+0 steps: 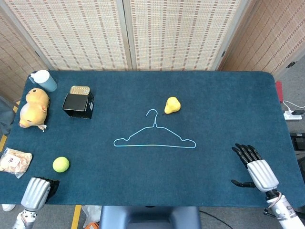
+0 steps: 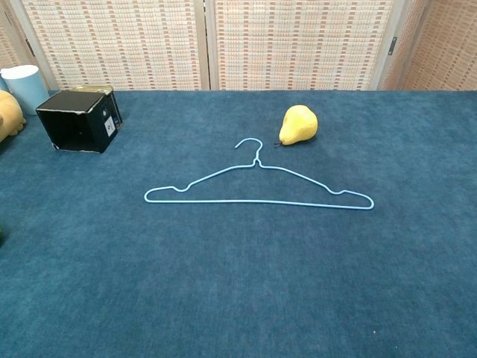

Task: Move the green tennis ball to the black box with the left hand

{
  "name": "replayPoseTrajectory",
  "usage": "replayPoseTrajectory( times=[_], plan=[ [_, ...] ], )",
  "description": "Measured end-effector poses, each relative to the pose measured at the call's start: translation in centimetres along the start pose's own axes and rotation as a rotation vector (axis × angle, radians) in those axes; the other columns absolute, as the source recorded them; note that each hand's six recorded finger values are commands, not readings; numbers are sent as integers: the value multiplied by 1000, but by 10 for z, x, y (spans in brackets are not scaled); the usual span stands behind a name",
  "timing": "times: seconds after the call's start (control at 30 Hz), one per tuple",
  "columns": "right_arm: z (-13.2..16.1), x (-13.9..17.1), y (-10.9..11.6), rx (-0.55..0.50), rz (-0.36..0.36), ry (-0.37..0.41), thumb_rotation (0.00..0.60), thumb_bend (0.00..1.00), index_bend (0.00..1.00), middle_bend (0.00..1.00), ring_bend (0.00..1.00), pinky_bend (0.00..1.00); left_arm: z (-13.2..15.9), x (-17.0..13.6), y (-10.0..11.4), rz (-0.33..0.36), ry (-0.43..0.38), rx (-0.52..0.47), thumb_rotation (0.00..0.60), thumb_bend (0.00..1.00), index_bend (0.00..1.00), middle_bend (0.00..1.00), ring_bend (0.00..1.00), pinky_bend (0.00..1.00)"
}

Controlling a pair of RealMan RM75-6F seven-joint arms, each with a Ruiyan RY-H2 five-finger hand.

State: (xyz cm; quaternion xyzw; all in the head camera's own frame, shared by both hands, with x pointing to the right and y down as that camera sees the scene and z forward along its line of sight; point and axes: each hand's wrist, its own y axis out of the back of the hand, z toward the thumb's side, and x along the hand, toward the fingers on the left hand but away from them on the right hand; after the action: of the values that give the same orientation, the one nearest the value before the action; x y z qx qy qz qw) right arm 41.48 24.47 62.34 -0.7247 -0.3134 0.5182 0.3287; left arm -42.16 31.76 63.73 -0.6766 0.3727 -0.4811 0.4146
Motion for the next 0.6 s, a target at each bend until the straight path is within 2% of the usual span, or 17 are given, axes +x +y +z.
replayPoseTrajectory(
  times=[0.27, 0.6],
  plan=[
    [-2, -3, -1, 1, 7, -9, 600, 0, 0, 0, 0, 0, -6, 18, -36, -7, 31, 54, 600, 710, 1000, 1000, 1000, 1000],
    [0, -4, -2, 6, 9, -10, 600, 0, 0, 0, 0, 0, -9, 15, -50, -57, 36, 29, 600, 725, 1000, 1000, 1000, 1000]
  ],
)
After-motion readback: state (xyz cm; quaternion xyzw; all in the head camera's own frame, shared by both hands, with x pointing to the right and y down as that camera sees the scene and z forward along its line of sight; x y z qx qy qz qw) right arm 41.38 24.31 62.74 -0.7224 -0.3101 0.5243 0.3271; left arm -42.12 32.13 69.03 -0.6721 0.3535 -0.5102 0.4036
